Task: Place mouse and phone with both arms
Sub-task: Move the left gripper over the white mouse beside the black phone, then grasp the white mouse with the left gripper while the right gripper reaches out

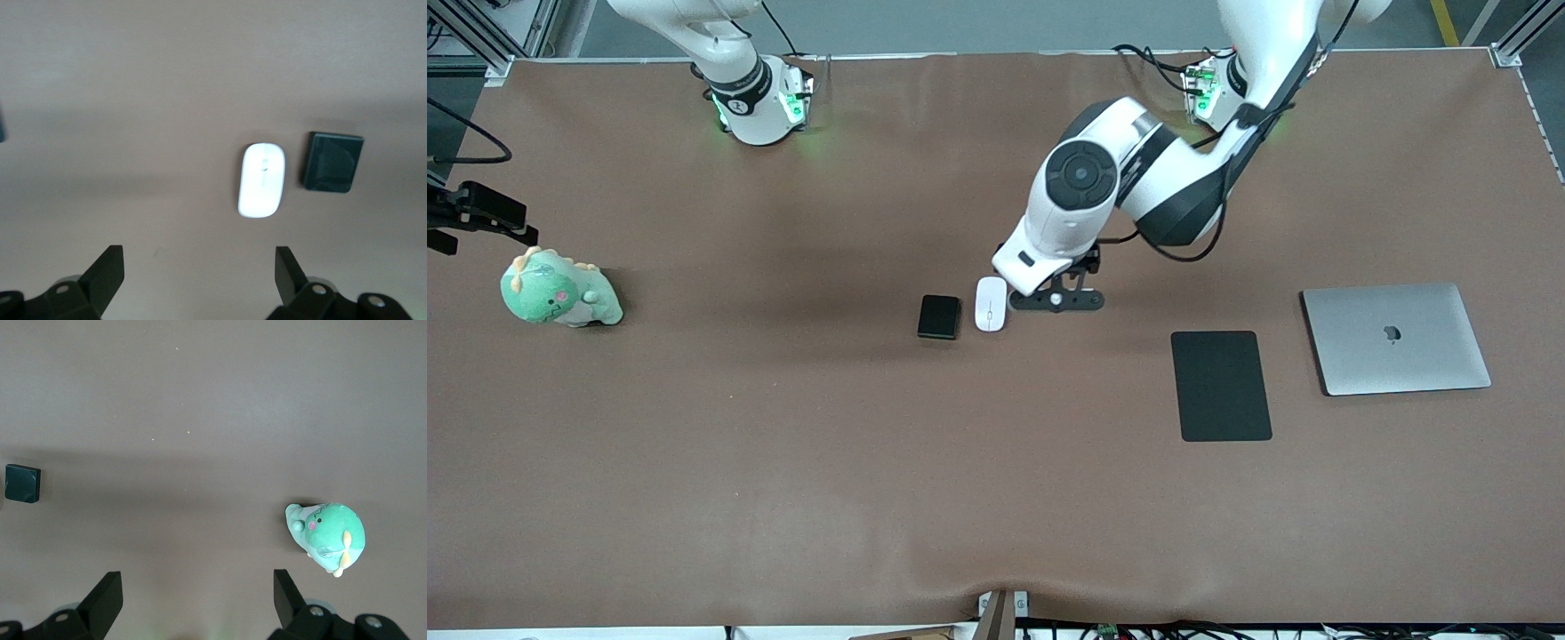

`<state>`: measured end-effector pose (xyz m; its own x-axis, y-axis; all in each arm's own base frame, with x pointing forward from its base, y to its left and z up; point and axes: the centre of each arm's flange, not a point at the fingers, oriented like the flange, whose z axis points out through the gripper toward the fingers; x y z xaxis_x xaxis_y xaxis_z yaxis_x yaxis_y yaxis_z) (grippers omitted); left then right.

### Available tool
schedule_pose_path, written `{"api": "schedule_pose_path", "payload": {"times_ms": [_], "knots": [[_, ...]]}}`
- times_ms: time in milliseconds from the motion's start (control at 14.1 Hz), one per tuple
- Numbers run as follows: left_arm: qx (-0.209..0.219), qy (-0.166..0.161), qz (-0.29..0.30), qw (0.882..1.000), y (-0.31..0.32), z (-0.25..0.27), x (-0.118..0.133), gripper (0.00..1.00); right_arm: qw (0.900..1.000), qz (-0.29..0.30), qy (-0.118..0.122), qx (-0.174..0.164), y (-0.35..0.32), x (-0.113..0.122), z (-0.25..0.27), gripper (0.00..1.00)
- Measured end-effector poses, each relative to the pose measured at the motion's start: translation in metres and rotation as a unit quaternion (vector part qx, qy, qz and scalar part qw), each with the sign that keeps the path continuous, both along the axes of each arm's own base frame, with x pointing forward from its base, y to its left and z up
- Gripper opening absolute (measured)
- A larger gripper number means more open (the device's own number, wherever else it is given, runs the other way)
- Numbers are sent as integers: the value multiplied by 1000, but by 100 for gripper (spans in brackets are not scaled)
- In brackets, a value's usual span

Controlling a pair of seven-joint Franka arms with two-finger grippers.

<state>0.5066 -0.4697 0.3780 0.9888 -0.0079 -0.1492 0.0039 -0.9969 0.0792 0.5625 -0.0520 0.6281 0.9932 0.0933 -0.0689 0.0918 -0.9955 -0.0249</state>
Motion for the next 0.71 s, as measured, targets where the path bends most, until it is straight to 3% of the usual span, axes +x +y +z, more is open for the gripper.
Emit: {"api": "schedule_pose_path", "payload": {"times_ms": [284, 709], "knots": [[13, -17, 3, 1000, -26, -35, -7, 100, 1000, -1, 26, -3, -1, 14, -28, 100], [39, -29, -11, 999, -57, -107, -30, 100, 999, -4, 44, -26, -9, 24, -51, 100]]}}
